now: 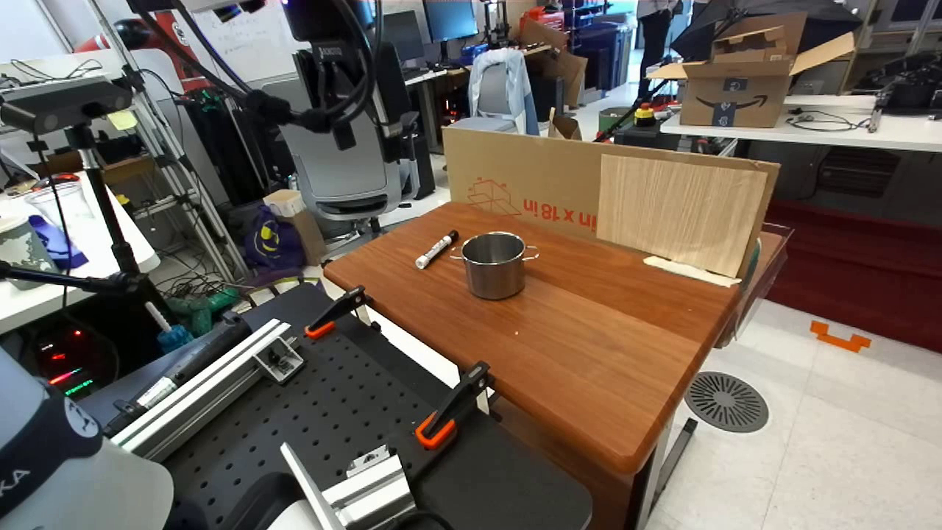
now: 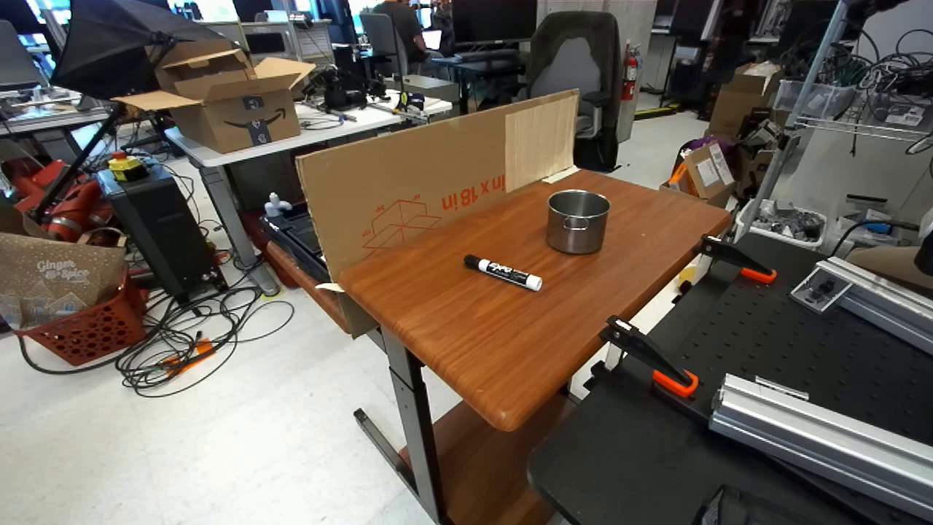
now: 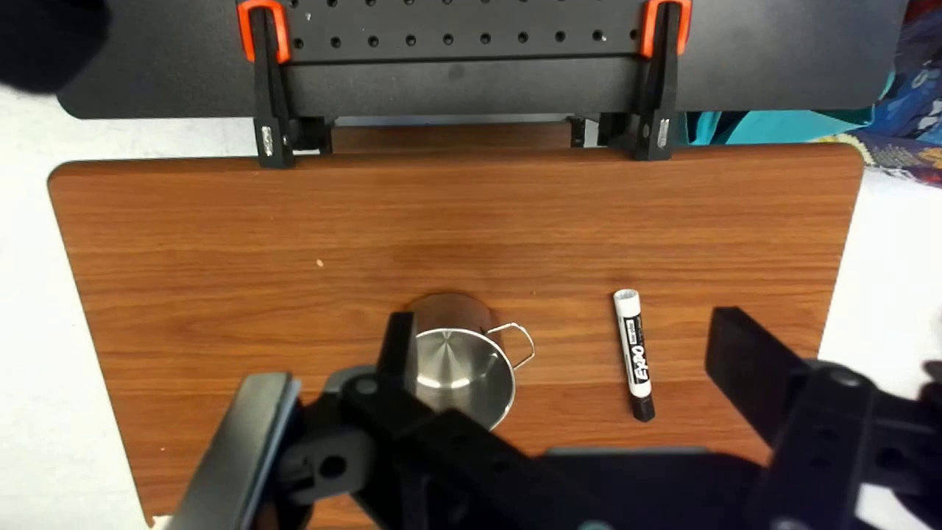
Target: Pick up the marker and put it in the cup
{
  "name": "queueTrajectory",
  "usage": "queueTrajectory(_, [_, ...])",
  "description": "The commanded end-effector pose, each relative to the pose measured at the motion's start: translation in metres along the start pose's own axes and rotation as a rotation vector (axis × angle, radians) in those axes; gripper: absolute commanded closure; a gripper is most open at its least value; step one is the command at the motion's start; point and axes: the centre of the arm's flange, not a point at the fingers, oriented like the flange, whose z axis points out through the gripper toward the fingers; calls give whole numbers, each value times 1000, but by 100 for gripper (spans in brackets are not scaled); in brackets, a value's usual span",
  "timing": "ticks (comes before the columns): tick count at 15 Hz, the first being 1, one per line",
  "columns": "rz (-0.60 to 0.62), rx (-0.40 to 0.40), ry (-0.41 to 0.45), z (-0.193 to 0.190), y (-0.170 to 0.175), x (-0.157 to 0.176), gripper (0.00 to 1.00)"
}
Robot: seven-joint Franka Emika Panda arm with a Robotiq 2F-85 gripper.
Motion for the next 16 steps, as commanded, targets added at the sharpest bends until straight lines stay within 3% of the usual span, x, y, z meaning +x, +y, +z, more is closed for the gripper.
queueTrajectory(1, [-11, -36, -7, 25, -15, 49, 0])
queueTrajectory(7, [-31, -34, -28, 75, -35, 114, 0])
queueTrajectory(16, [-40, -36, -108, 164, -87, 177, 0])
